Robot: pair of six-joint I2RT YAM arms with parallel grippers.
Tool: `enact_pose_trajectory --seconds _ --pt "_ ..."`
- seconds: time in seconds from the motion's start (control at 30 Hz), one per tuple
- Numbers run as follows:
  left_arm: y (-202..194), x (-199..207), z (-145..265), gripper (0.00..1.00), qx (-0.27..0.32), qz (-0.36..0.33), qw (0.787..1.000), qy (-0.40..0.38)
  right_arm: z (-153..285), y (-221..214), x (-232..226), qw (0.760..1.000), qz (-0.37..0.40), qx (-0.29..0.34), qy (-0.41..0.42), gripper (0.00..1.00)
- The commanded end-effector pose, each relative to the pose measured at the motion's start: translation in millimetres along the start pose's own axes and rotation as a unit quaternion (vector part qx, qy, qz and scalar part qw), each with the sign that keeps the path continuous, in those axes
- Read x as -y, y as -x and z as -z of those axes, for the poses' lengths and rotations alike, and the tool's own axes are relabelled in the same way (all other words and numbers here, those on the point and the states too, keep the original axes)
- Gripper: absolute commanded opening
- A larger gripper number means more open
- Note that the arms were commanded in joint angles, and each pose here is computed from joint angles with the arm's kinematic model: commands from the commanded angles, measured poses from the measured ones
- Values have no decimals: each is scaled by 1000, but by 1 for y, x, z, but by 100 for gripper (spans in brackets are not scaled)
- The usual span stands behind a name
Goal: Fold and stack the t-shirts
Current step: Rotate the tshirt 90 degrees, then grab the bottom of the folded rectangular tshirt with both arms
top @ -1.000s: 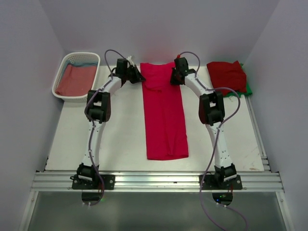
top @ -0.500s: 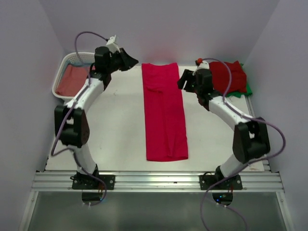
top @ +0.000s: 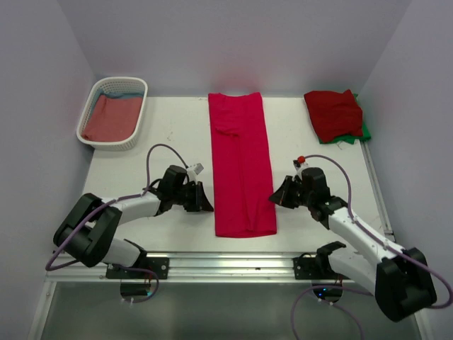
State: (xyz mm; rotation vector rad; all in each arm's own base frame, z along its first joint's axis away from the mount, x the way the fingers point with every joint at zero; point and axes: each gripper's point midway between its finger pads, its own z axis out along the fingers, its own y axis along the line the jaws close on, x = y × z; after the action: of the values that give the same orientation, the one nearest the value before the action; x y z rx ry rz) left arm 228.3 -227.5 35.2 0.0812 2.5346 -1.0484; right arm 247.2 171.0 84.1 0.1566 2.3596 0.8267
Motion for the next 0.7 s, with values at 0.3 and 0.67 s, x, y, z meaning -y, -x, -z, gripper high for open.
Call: enact_pose_trajectory --seconds 0.3,0.67 --pt "-53 39 46 41 -5 12 998 -69 66 -75 1 994 -79 -64 27 58" --pt "-115 1 29 45 -92 71 993 -5 57 -115 40 981 -115 -145 -64 49"
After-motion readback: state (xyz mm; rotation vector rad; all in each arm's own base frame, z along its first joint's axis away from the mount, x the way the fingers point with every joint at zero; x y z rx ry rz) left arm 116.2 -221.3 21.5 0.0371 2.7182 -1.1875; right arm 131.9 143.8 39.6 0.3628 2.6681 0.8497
